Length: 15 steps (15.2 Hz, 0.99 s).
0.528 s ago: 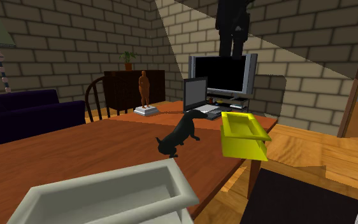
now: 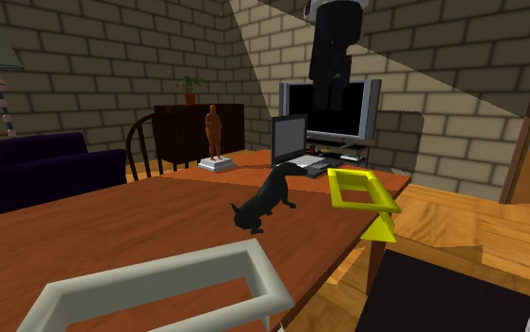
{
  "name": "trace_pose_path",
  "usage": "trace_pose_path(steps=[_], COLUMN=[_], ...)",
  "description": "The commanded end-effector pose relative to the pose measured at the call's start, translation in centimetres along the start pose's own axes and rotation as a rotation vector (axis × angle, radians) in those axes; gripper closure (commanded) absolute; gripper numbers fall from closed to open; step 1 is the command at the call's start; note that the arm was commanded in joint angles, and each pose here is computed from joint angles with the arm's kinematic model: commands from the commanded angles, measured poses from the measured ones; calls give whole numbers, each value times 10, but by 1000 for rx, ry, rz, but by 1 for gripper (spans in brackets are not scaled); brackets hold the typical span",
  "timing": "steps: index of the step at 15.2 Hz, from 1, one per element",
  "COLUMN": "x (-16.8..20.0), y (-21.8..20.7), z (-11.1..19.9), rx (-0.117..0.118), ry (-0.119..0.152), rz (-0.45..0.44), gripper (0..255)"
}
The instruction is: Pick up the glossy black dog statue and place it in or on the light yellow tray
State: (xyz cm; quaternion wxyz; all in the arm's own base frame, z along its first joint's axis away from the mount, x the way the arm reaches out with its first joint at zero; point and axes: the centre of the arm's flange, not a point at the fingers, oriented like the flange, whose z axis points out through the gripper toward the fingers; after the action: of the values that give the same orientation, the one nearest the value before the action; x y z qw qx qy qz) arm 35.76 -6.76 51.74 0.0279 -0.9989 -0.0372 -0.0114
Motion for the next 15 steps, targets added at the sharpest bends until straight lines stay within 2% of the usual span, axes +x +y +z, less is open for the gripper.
trace_pose_path(steps=[1,15], x=[14,107], y=[19,156], z=[13,104], rx=[5,47], ry=[3,16], rz=[-10,-74], gripper=[0,0])
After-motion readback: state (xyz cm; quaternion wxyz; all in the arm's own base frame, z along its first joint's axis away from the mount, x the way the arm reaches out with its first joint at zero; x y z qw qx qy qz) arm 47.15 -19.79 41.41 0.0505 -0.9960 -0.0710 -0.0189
